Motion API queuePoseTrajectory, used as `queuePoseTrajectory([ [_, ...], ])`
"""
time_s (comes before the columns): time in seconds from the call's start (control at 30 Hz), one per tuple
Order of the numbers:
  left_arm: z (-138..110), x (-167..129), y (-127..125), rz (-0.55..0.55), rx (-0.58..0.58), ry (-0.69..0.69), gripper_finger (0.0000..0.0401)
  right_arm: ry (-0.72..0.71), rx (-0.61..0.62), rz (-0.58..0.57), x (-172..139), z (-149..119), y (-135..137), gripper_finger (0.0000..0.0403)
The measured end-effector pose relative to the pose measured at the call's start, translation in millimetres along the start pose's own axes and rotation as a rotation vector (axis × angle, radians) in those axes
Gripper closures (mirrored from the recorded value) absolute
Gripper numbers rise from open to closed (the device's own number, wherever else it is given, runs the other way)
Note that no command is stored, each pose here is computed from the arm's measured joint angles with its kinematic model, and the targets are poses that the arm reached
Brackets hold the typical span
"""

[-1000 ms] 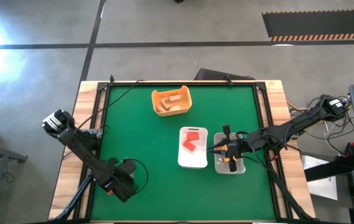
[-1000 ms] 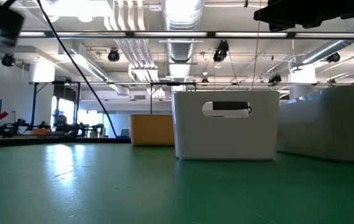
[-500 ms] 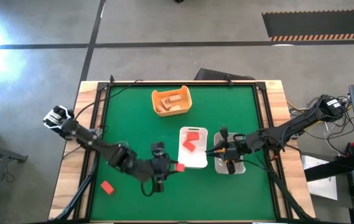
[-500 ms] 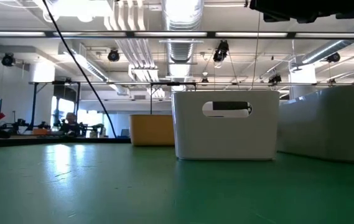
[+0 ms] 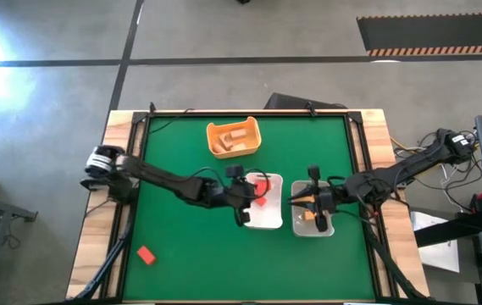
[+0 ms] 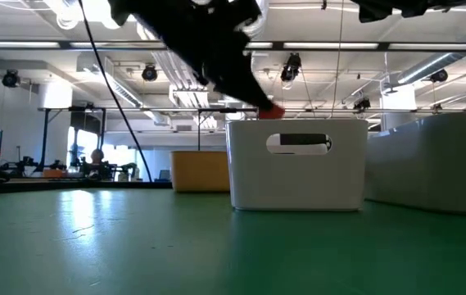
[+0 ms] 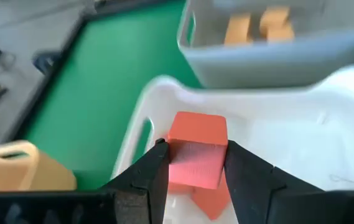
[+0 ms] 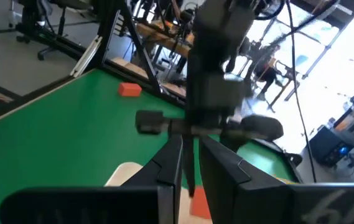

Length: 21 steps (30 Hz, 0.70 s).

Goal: Sort & place blocks by color
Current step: Put the red block into the white bin

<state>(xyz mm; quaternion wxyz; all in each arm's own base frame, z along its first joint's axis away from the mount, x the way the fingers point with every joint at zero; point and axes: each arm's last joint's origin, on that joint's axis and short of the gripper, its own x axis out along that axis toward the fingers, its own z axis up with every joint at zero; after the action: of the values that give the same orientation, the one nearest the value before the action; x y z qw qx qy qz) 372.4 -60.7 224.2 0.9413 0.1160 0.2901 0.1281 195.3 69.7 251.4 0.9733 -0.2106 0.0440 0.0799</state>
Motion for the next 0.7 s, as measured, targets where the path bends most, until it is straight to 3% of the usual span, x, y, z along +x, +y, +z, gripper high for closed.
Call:
queuePoseTrajectory([
  [0.33, -20, 24, -11, -0.009, -0.012, 0.078, 0.0279, 0.041, 0.061, 0.015, 3, -5, 3, 0.0360],
  [0.7, -10, 17, -9, -0.047, -0.049, 0.043, 0.0215, 0.058, 0.076, 0.021, 7, -8, 5, 0.0360],
])
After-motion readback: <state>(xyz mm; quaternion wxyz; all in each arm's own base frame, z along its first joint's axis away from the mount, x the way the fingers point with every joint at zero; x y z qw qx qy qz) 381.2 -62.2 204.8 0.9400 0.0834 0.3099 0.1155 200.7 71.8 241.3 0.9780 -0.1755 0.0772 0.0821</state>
